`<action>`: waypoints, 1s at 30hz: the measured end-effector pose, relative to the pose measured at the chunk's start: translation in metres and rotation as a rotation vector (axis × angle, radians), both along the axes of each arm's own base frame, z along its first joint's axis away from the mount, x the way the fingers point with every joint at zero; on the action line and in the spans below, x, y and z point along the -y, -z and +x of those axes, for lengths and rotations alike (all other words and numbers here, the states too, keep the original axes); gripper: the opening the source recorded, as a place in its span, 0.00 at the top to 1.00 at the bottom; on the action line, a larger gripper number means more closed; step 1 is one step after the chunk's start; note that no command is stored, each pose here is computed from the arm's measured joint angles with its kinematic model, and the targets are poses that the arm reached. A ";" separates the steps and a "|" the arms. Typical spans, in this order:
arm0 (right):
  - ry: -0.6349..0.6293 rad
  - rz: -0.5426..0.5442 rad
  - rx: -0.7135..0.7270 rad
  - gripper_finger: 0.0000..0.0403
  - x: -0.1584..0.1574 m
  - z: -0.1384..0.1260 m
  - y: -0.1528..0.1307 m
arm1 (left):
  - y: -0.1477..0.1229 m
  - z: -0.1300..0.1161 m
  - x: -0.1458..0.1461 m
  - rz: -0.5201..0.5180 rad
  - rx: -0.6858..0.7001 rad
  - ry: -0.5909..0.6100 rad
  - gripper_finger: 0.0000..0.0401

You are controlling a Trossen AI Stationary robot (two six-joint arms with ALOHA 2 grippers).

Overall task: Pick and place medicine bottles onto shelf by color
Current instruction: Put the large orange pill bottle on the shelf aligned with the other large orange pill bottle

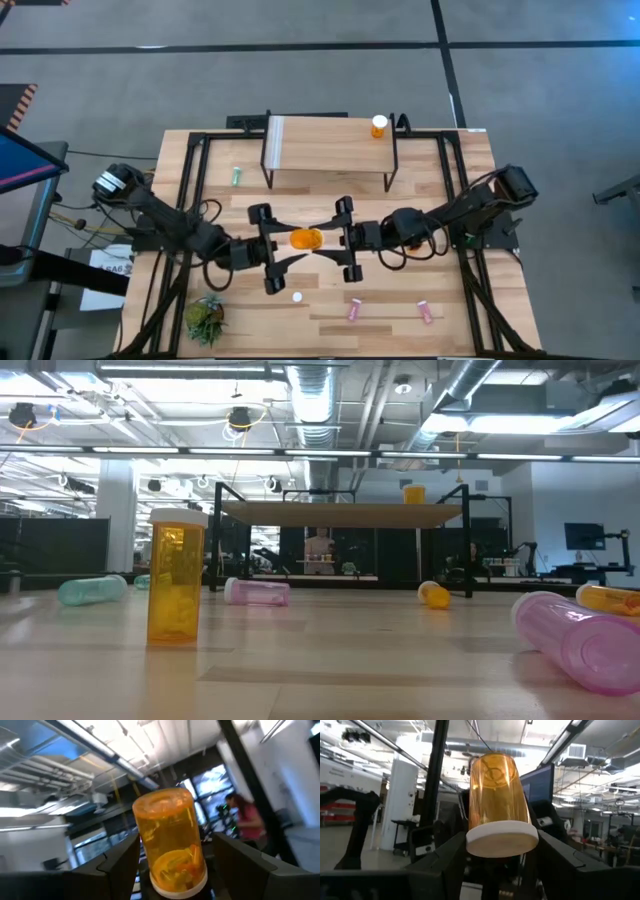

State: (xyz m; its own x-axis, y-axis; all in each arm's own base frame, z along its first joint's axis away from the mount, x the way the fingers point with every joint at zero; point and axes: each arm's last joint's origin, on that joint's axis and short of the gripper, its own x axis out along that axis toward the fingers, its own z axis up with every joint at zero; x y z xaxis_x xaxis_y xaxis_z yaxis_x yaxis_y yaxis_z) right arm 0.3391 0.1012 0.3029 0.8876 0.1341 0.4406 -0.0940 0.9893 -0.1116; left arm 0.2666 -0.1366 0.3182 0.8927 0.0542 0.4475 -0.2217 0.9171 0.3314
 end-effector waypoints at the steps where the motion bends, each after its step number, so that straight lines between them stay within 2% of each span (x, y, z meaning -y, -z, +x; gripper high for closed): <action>1: 0.002 0.000 -0.015 0.46 0.000 0.000 0.000 | -0.002 -0.003 0.002 0.008 -0.012 -0.019 0.42; 8: 0.007 0.014 -0.110 0.46 0.001 -0.002 0.000 | -0.008 -0.024 0.019 0.032 -0.081 -0.075 0.42; 16: 0.086 0.026 -0.334 0.46 0.006 -0.007 0.007 | -0.005 -0.044 0.040 0.059 -0.184 -0.209 0.42; 24: 0.130 0.053 -0.566 0.46 0.012 -0.020 0.013 | 0.003 -0.045 0.043 0.055 -0.266 -0.248 0.42; 30: 0.163 0.099 -0.775 0.46 0.024 -0.043 0.013 | 0.012 -0.043 0.044 0.039 -0.344 -0.293 0.42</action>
State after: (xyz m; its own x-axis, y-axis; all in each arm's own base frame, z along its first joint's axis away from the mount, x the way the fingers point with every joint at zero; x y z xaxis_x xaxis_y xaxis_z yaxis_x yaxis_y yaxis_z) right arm 0.2964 0.0770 0.2904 0.9513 -0.0316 -0.3066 0.0380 0.9992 0.0150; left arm 0.2239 -0.1803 0.3058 0.9394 0.3153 0.1344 -0.3408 0.8173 0.4645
